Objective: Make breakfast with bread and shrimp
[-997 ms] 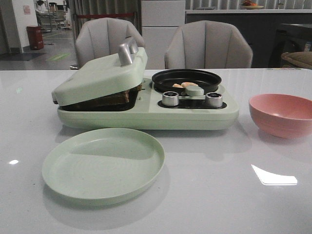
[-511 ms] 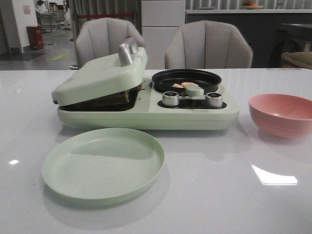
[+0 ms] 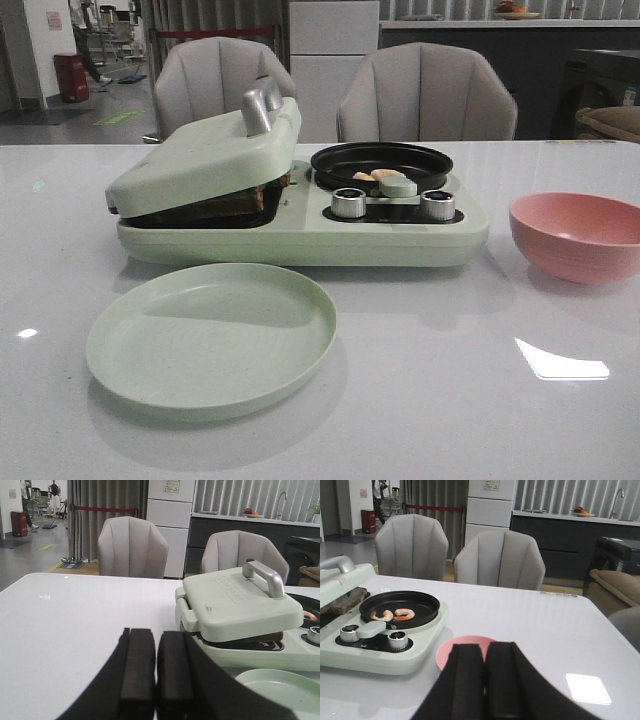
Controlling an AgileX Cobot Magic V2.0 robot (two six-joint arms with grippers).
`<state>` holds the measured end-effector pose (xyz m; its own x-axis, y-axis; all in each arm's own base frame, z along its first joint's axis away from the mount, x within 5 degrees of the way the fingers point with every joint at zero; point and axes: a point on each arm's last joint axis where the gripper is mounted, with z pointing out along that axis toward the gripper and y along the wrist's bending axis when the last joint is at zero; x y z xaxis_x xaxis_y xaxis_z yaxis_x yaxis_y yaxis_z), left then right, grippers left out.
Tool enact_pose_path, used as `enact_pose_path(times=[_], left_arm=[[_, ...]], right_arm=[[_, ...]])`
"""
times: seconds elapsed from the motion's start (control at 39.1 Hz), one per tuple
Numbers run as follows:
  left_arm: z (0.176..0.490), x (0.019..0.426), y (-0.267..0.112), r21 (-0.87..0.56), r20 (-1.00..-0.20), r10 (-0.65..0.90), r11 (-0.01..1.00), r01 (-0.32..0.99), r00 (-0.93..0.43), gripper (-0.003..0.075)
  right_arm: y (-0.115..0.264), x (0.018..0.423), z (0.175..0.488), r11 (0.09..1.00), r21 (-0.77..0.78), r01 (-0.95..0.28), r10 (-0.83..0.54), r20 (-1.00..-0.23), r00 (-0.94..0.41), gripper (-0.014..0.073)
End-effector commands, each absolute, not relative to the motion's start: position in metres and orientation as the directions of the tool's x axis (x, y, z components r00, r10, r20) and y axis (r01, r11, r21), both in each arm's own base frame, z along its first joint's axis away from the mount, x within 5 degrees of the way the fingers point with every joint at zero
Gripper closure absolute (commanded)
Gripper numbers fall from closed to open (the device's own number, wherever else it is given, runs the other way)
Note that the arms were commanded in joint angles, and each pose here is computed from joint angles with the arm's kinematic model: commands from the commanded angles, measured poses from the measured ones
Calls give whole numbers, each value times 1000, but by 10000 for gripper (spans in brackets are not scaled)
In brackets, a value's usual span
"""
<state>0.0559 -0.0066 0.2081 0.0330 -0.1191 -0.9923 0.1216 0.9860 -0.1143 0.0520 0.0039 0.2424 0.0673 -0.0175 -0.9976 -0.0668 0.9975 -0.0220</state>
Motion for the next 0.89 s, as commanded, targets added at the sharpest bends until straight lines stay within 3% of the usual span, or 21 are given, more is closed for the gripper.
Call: enact_pose_path(times=[0.0,0.31,0.87], left_arm=[[208,55,-7,-132,-984,-146,982,136,99,606],[208,55,-7,-132,-984,-146,982,136,99,606],[208,55,-7,-132,-984,-146,982,136,99,606]], right_arm=[[2,49,244,999,-4,-50,4,-986,167,456],[3,54,214,997,45,-58,52,-991,125,456],[3,53,214,997,45,-60,53,-989,140,456]])
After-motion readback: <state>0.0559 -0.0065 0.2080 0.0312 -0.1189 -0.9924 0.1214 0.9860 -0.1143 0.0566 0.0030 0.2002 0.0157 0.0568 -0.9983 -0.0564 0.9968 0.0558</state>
